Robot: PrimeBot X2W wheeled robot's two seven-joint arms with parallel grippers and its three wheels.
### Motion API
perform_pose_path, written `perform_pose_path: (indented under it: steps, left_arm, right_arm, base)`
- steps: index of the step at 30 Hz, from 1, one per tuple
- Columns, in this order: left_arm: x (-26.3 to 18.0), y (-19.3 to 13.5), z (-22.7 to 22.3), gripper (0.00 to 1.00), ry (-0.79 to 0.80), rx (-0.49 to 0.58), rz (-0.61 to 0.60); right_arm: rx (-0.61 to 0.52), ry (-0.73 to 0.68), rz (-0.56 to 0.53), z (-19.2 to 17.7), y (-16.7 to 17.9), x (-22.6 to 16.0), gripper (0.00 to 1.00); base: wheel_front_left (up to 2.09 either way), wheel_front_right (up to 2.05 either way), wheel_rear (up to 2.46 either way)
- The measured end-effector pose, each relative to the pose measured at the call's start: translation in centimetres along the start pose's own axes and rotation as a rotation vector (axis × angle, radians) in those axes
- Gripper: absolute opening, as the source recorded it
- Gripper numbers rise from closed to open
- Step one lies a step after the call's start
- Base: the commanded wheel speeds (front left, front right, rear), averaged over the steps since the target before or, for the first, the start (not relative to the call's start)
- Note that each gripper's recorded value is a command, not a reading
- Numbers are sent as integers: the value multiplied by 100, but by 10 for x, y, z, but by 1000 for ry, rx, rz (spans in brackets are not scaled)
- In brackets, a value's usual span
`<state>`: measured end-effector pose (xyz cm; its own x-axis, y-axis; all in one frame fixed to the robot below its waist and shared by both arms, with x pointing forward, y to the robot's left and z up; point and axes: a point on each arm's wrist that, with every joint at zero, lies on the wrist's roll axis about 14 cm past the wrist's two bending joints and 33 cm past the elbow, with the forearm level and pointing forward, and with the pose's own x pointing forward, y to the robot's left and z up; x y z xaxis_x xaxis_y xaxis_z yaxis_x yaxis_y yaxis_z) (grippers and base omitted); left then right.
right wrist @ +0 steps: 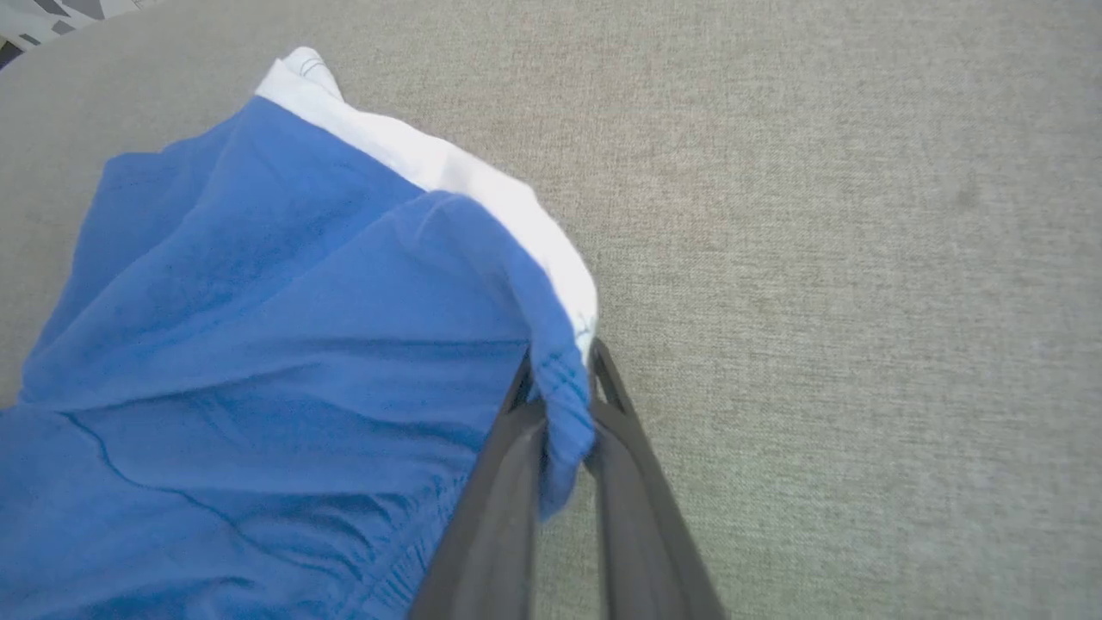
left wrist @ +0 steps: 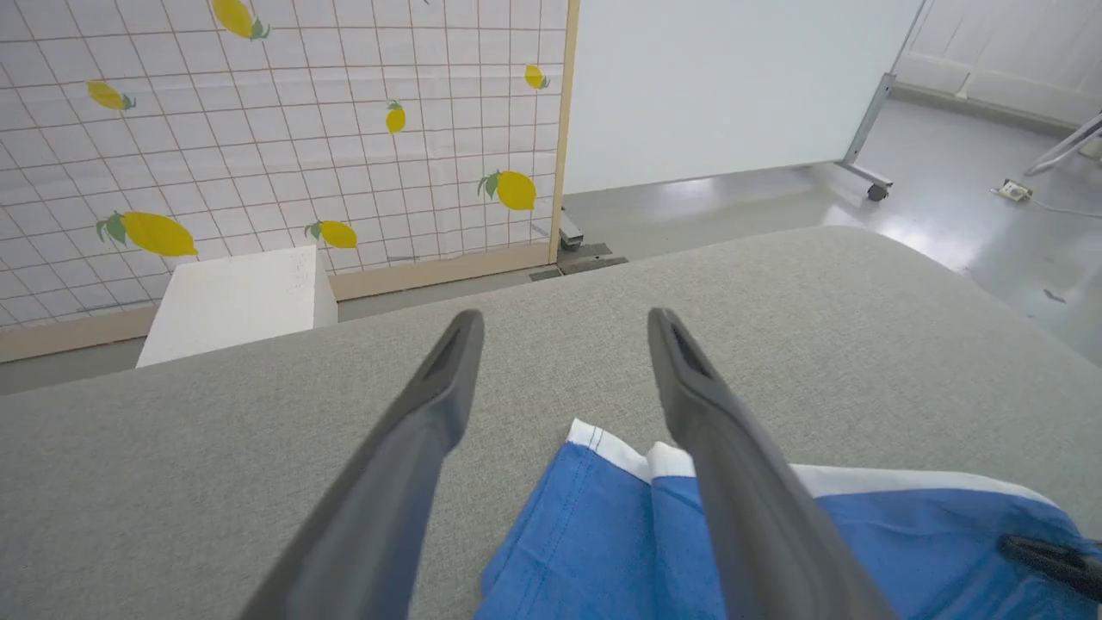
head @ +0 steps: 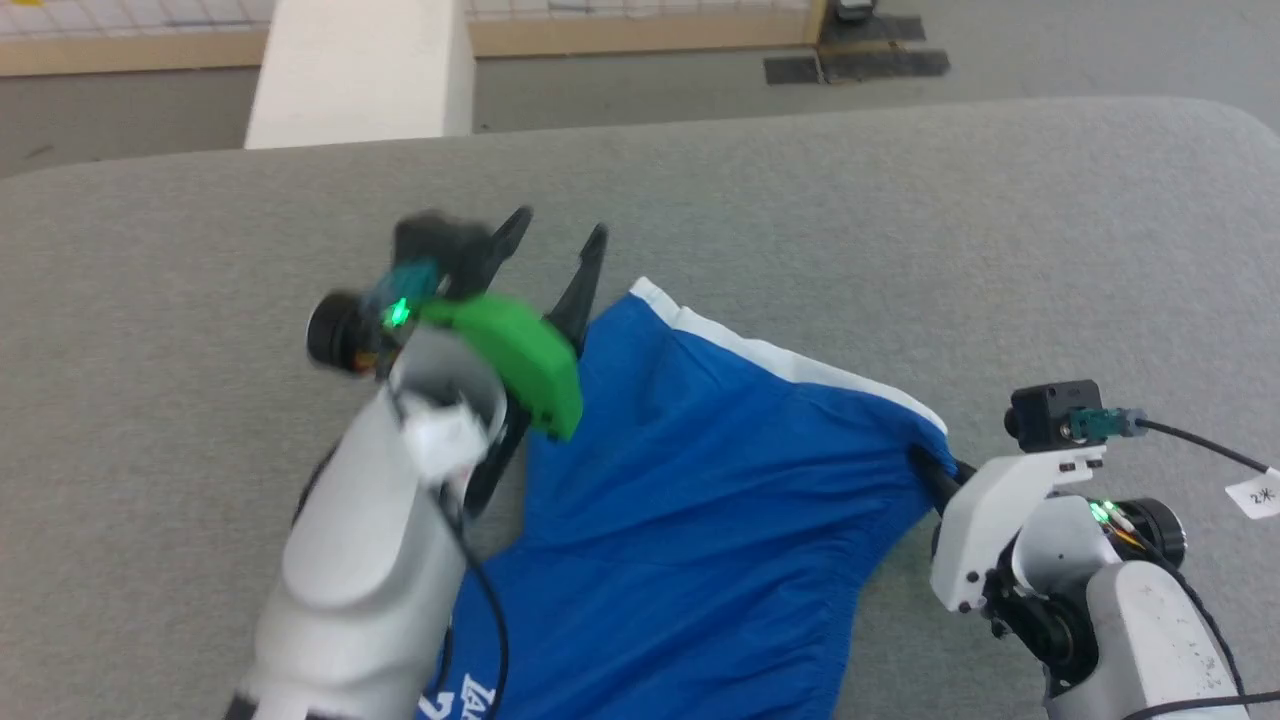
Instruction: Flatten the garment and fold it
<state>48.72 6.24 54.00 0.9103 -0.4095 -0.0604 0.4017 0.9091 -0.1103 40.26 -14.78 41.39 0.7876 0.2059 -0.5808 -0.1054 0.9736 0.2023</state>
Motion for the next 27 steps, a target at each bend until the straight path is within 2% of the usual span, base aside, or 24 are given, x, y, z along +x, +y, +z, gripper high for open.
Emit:
perform_pose_path:
  steps: [5, 9, 12, 16, 20, 21, 22, 27]
  left_arm:
    - [48, -20, -24, 100, 214, 59, -92]
    - [68, -26, -66, 100, 444, 112, -121]
    - [71, -18, -105, 100, 642, 116, -77]
    - [72, -11, -141, 100, 816, 120, -28]
    - [76, -13, -156, 100, 895, 149, -30]
    - [76, -14, -159, 94, 916, 148, -33]
    - [75, -16, -163, 0, 940, 148, -46]
    - [75, -18, -153, 0, 891, 52, -45]
  right_arm:
    - [23, -13, 20, 3, 2, 3, 0]
    - [45, -18, 30, 0, 1, 4, 0]
    - [60, -12, 13, -6, -6, 4, 0]
    - [84, 1, -29, -16, -22, 4, 0]
    - [101, 18, -61, -25, -33, 5, 0]
    - [105, 23, -67, -27, -35, 5, 0]
    - [110, 25, -75, -29, -38, 6, 0]
    - [106, 9, -68, -23, -36, 7, 0]
  base:
    - [0, 0, 0]
    - [0, 0, 0]
    - [0, 0, 0]
    - [0, 0, 0]
    - [0, 0, 0]
    - [0, 0, 0]
    - [0, 0, 0]
    - [0, 0, 0]
